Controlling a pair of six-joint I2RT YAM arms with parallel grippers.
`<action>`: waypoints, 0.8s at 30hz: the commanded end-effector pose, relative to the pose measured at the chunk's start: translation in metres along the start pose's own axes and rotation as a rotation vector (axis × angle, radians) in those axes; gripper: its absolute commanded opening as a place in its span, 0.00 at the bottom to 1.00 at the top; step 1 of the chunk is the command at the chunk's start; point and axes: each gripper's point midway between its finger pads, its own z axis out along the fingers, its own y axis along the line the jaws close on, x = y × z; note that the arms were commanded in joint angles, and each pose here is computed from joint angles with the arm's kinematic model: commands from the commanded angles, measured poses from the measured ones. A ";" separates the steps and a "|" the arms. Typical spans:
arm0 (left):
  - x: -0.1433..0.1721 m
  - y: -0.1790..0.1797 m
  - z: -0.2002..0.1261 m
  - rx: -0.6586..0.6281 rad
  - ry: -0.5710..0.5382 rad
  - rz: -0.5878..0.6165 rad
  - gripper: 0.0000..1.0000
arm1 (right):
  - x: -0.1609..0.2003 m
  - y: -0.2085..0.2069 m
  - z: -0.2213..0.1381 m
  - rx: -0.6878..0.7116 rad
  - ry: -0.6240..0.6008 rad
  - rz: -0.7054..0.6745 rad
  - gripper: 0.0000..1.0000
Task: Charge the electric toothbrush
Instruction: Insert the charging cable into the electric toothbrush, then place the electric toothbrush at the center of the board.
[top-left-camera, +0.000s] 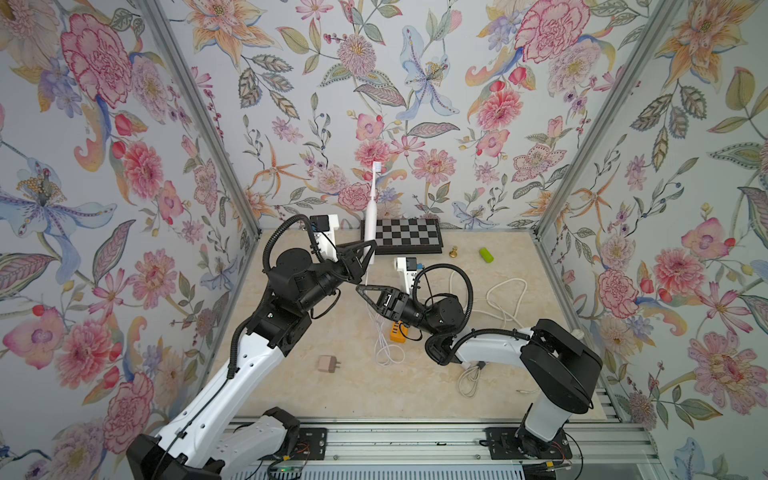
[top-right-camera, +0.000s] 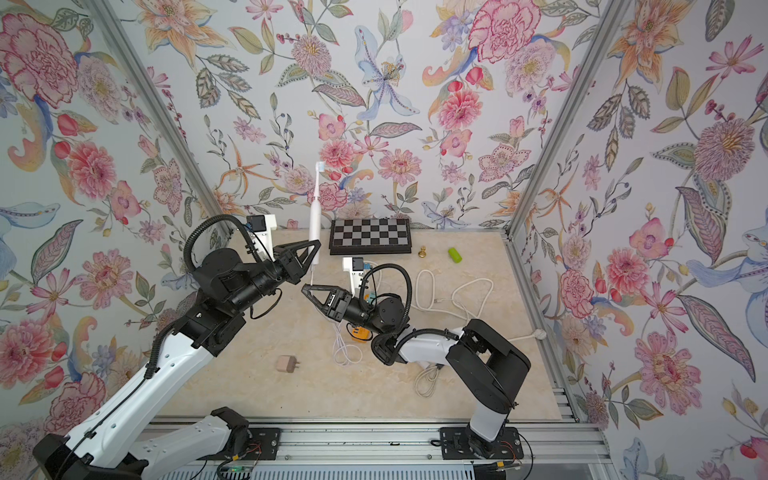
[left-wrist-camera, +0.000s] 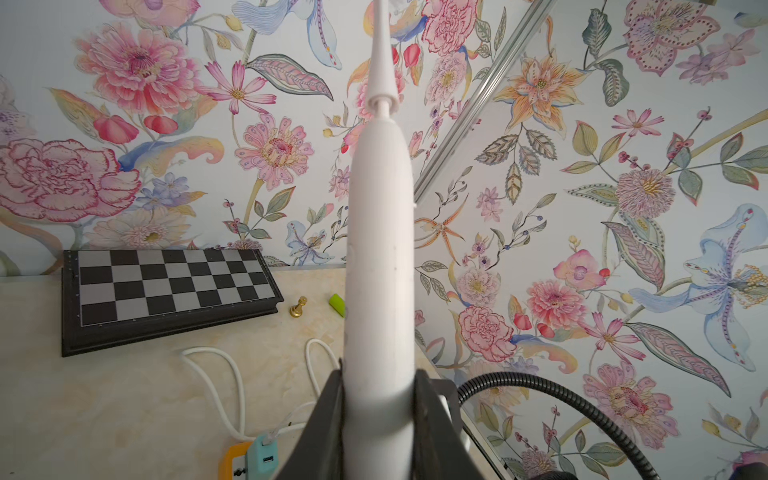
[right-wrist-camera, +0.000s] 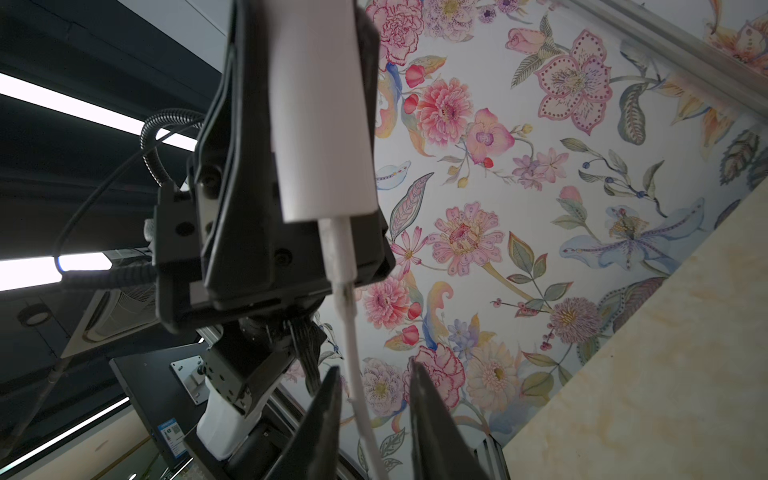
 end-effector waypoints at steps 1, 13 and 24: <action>-0.043 0.015 -0.005 -0.096 -0.059 0.154 0.00 | 0.007 -0.005 -0.009 0.062 0.014 -0.058 0.38; 0.037 0.178 0.028 -0.606 0.238 0.352 0.00 | -0.029 -0.038 -0.108 0.744 -0.008 -0.377 0.71; 0.187 0.303 0.019 -0.767 0.508 0.155 0.00 | -0.027 -0.050 -0.181 0.918 -0.017 -0.356 0.74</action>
